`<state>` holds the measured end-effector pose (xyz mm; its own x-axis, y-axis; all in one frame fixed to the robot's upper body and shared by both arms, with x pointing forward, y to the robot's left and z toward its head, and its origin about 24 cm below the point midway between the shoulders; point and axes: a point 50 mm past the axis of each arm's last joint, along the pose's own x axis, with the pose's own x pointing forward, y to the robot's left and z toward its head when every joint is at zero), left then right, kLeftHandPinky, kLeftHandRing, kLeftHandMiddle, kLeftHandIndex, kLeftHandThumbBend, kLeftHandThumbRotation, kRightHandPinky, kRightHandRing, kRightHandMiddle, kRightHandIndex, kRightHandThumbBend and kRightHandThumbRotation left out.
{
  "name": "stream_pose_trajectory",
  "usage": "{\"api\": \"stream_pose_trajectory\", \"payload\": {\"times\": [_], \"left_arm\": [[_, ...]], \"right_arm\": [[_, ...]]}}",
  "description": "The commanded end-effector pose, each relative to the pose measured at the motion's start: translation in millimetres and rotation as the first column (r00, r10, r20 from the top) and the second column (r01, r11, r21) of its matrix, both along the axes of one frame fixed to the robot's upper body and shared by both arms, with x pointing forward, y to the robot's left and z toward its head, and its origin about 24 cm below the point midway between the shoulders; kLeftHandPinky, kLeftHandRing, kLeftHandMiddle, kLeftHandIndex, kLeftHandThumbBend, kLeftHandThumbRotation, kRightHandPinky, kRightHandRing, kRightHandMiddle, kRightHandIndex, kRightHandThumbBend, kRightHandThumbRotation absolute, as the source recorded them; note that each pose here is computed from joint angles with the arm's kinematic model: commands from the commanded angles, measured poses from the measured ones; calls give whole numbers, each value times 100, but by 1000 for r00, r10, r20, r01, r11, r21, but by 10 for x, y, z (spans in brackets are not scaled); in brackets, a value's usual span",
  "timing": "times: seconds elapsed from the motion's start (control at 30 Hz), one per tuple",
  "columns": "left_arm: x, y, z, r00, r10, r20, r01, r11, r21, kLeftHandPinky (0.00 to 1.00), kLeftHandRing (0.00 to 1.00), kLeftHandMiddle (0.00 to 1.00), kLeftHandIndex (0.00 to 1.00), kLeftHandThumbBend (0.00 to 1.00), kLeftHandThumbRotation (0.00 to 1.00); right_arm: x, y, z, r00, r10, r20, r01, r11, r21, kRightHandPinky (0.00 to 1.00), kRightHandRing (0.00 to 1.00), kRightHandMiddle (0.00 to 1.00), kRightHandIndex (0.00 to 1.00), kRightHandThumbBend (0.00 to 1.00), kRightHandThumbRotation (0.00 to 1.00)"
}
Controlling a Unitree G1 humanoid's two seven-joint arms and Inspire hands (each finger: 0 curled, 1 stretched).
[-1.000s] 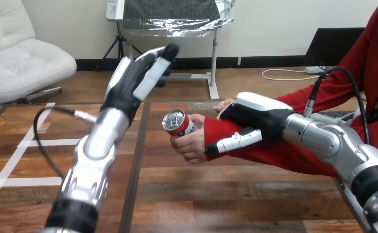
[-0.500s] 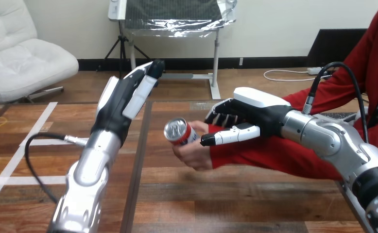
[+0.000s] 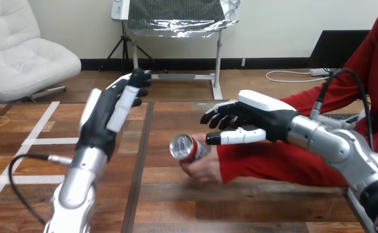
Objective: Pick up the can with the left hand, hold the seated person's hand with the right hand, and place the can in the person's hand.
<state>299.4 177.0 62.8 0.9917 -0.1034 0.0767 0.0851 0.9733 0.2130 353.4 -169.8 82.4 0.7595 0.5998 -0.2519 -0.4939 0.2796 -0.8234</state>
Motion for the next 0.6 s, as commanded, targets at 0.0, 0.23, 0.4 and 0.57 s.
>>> {"api": "stream_pose_trajectory", "payload": {"times": [0.0,0.23,0.4,0.57], "left_arm": [[-45,4,182,995,2,102,1,999,-33,79,80,80,76,63,100],[-171,44,103,996,9,94,-4,999,-48,78,79,81,76,59,99],[-258,48,63,995,19,93,-12,997,-80,77,78,80,76,56,98],[-369,44,35,994,23,107,-11,993,-114,75,78,81,74,53,96]], "right_arm": [[25,-107,224,997,-26,68,23,998,52,67,78,79,81,100,100],[-13,-153,240,997,-54,59,48,995,92,70,80,82,85,100,100],[-54,-177,239,996,-79,52,70,987,148,73,84,86,92,100,100],[-134,-195,229,994,-98,54,81,962,259,75,85,89,97,100,100]]}}
